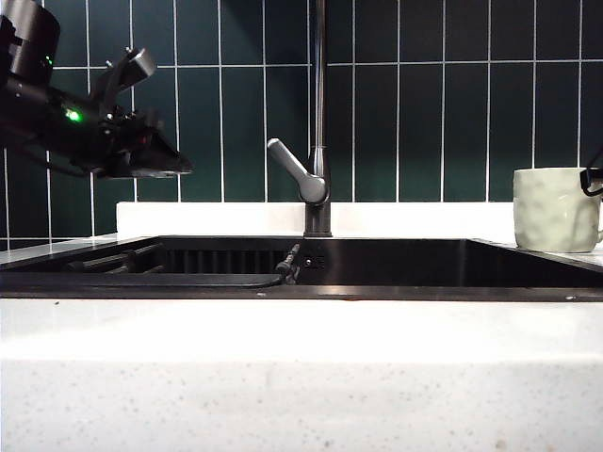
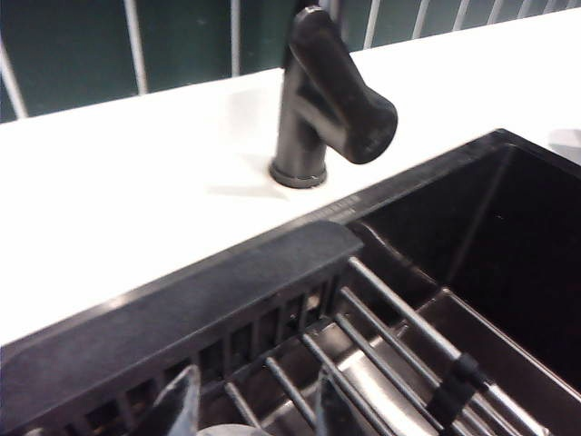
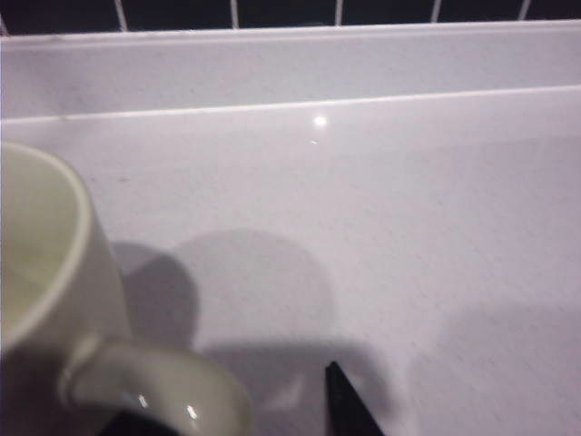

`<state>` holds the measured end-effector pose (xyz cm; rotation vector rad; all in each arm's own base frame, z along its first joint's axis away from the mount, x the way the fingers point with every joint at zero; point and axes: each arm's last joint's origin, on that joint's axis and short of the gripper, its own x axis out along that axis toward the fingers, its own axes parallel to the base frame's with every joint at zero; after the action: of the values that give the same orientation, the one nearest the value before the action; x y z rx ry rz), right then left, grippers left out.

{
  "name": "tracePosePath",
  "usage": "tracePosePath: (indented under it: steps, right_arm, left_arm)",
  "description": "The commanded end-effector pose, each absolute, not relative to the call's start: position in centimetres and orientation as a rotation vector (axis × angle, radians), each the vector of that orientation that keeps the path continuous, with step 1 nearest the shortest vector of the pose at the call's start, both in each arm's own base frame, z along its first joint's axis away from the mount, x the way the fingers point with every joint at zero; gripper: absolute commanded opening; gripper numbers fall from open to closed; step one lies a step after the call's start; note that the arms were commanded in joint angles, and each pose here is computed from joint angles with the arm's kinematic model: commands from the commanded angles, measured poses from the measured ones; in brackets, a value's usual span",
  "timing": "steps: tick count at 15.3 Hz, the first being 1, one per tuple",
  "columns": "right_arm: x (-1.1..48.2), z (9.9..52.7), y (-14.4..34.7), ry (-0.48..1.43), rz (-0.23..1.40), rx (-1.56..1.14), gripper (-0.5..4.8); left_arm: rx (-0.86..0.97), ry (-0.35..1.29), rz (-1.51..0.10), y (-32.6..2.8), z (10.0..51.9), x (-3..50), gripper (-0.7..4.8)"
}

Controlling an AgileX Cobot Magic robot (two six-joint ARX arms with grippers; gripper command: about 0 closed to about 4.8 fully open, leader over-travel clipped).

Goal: Pick up the mug next to the sink, go to the faucet to get some water, pour the water into the sink, and finally put the mug back to its place.

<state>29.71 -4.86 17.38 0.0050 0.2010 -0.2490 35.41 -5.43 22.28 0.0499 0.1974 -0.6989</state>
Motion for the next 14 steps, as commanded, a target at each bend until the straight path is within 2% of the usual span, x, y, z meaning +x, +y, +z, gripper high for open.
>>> tracePosePath:
  steps: [1, 10, 11, 13, 14]
  right_arm:
    - [30.73, 17.64, -5.00, 0.169, -0.225, 0.006, 2.12]
    - [31.30, 17.41, -5.84, 0.160, -0.248, -0.050, 2.07]
    - [31.29, 17.42, -5.89, 0.160, -0.250, -0.050, 1.81]
    - [31.27, 17.40, -5.92, 0.163, -0.251, -0.049, 0.58]
    - [31.28, 17.40, -5.89, 0.163, -0.243, -0.048, 0.48]
  left_arm:
    - [0.053, 0.184, -0.710, -5.55, 22.45, 35.54, 1.57]
    - [0.051, 0.190, -0.710, -5.55, 22.40, 35.53, 1.56]
    - [0.046, 0.192, -0.710, -5.55, 22.40, 35.53, 1.56]
    - [0.034, 0.196, -0.714, -5.57, 22.40, 35.52, 1.56]
    - [0.029, 0.193, -0.744, -5.63, 22.42, 35.46, 1.55]
